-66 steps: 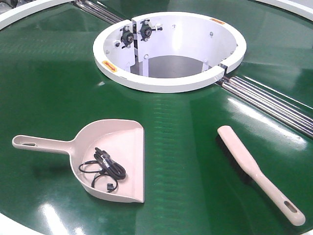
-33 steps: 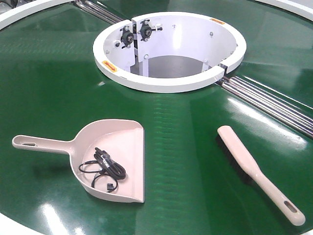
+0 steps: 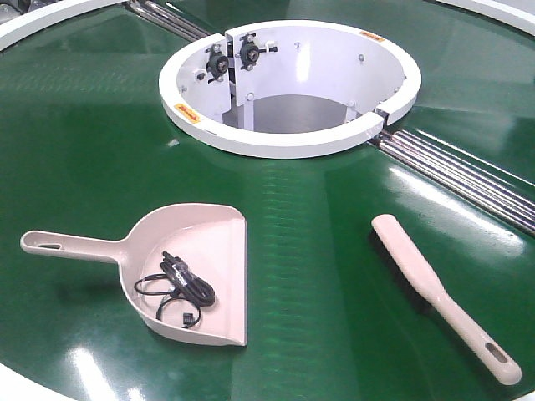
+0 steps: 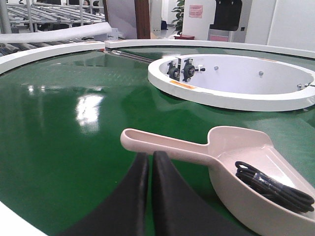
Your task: Clean and inspect green conveyor with broom and dustpan
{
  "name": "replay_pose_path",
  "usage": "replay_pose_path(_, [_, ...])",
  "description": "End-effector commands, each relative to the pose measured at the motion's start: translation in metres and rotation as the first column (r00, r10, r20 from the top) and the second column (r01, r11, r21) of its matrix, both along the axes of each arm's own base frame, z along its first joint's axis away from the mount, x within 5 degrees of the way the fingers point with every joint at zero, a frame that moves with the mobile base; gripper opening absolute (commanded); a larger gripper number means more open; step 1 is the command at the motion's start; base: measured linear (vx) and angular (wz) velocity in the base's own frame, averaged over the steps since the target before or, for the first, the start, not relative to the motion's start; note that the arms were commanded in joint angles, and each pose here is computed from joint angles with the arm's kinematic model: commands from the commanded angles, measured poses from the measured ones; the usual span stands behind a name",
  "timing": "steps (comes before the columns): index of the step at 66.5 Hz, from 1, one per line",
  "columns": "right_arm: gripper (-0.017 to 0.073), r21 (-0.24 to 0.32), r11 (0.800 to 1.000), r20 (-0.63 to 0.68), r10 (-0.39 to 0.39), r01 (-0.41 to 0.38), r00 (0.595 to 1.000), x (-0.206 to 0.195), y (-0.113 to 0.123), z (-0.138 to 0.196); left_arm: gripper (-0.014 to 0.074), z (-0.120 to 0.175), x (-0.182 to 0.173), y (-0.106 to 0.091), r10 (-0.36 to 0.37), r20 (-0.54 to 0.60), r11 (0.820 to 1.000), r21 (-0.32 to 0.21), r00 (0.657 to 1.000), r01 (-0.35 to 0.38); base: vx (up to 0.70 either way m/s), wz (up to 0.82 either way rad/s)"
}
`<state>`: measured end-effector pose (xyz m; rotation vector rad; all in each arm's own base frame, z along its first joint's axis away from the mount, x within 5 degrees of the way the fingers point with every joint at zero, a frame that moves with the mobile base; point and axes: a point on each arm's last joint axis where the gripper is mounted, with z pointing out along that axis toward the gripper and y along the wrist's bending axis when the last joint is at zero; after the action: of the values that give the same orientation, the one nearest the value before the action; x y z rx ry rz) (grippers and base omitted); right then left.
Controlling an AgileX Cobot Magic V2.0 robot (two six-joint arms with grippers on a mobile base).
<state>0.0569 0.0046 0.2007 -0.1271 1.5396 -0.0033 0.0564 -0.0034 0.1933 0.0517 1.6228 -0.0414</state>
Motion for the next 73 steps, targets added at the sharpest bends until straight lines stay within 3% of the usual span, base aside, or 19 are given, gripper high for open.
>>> replay_pose_path(1, [-0.0009, 0.013, 1.0, 0.069, -0.006, 0.005, 0.998, -0.0011, -0.0004, 0.0002, -0.0008, -0.0042, 0.0005, 0.0001, 0.002, 0.044, 1.0, -0.02, 0.999, -0.001, 0.0, 0.0])
replay_pose_path(18, [-0.0009, 0.027, 0.999, 0.069, -0.039, 0.037, 0.997, -0.001, -0.0023, 0.0003, -0.0008, -0.0042, 0.0005, 0.0001, 0.002, 0.044, 1.0, -0.02, 0.999, -0.001, 0.0, 0.0])
replay_pose_path(73, [-0.0009, 0.024, 0.999, 0.069, -0.039, 0.038, 0.997, -0.001, -0.0023, 0.0002, -0.0008, -0.0042, 0.0005, 0.0001, 0.002, 0.044, 1.0, -0.02, 0.999, -0.001, 0.0, 0.0])
